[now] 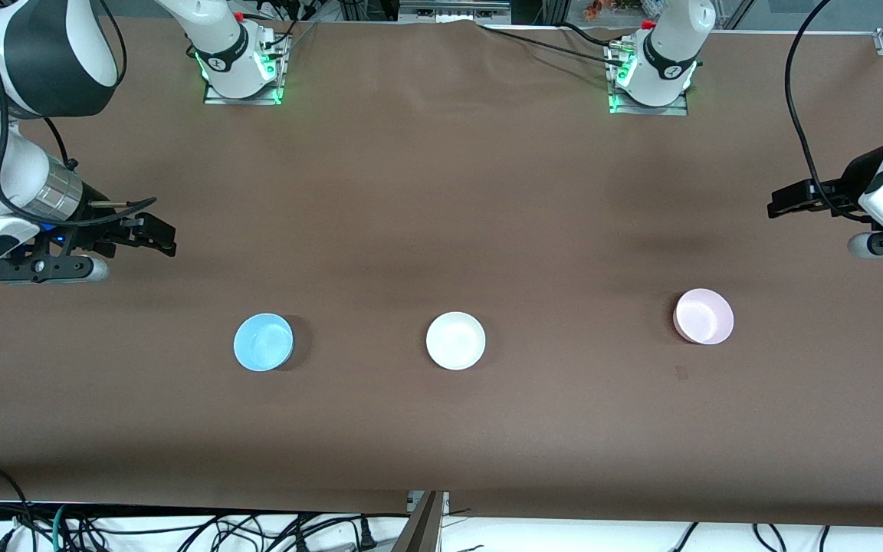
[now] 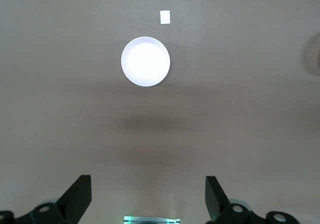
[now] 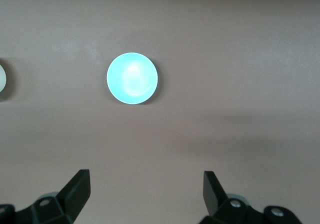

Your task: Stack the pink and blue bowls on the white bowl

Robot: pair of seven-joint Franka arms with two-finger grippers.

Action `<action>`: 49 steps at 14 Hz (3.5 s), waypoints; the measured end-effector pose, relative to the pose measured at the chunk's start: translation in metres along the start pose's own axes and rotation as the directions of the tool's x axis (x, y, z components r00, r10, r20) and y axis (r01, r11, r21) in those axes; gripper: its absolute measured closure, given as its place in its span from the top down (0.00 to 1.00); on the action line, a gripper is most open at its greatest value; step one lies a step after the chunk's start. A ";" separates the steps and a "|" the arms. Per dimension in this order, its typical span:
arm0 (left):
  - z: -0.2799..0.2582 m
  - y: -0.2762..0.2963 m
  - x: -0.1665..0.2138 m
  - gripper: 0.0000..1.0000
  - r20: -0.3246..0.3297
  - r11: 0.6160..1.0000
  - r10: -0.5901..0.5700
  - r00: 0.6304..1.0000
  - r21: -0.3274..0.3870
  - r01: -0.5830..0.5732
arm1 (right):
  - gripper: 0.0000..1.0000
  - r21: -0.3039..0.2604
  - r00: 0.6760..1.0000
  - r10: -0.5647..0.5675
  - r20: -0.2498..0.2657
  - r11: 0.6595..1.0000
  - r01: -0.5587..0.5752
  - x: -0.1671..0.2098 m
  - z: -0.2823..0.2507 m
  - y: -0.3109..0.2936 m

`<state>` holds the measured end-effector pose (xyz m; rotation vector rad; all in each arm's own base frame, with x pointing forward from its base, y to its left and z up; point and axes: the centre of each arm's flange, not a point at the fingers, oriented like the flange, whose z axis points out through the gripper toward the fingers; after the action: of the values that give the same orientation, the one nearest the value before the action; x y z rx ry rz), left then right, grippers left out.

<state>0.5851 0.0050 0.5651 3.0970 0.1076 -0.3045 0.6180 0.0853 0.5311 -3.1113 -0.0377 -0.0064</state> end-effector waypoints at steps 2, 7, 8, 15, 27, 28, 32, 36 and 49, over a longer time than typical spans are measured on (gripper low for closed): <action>0.000 0.001 0.000 1.00 0.001 1.000 0.001 1.000 0.000 -0.001 | 1.00 -0.012 1.000 0.001 -0.030 1.000 -0.001 0.000 0.004 0.001; 0.003 0.002 0.002 1.00 0.006 1.000 0.003 1.000 0.000 -0.003 | 1.00 -0.024 0.997 -0.006 -0.075 1.000 0.004 -0.005 0.006 0.001; 0.004 0.001 0.002 1.00 0.007 1.000 0.003 1.000 0.000 -0.003 | 1.00 -0.024 0.997 -0.006 -0.079 1.000 0.004 -0.005 0.005 0.001; 0.038 -0.024 0.031 1.00 0.031 0.999 -0.035 0.999 -0.005 0.035 | 1.00 -0.085 0.993 -0.047 -0.105 0.996 0.039 -0.005 -0.001 -0.007; 0.254 -0.090 0.158 1.00 -0.038 0.997 -0.013 0.999 -0.072 0.010 | 1.00 -0.039 0.995 -0.005 -0.101 0.999 0.001 -0.004 0.001 0.000; 0.265 -0.093 0.161 1.00 -0.048 0.996 -0.014 0.999 -0.086 0.010 | 1.00 -0.039 0.995 -0.004 -0.101 0.999 0.000 -0.004 0.001 0.001; 0.297 -0.100 0.162 1.00 -0.080 0.996 -0.021 0.997 -0.092 0.014 | 1.00 -0.038 0.995 0.009 -0.102 0.999 -0.013 -0.003 0.000 0.005; 0.308 -0.100 0.159 1.00 -0.076 0.996 -0.021 0.997 -0.091 0.014 | 1.00 -0.035 0.995 0.020 -0.098 0.999 -0.023 -0.002 0.002 0.010; 0.340 -0.105 0.144 0.77 -0.018 0.994 0.038 0.999 -0.104 -0.040 | 1.00 -0.047 0.992 -0.119 0.030 0.992 0.120 -0.010 -0.004 0.015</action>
<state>0.6525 0.1078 0.2014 2.9946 0.0611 -0.2636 0.6086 0.0700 0.5342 -3.1523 -0.2284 0.0320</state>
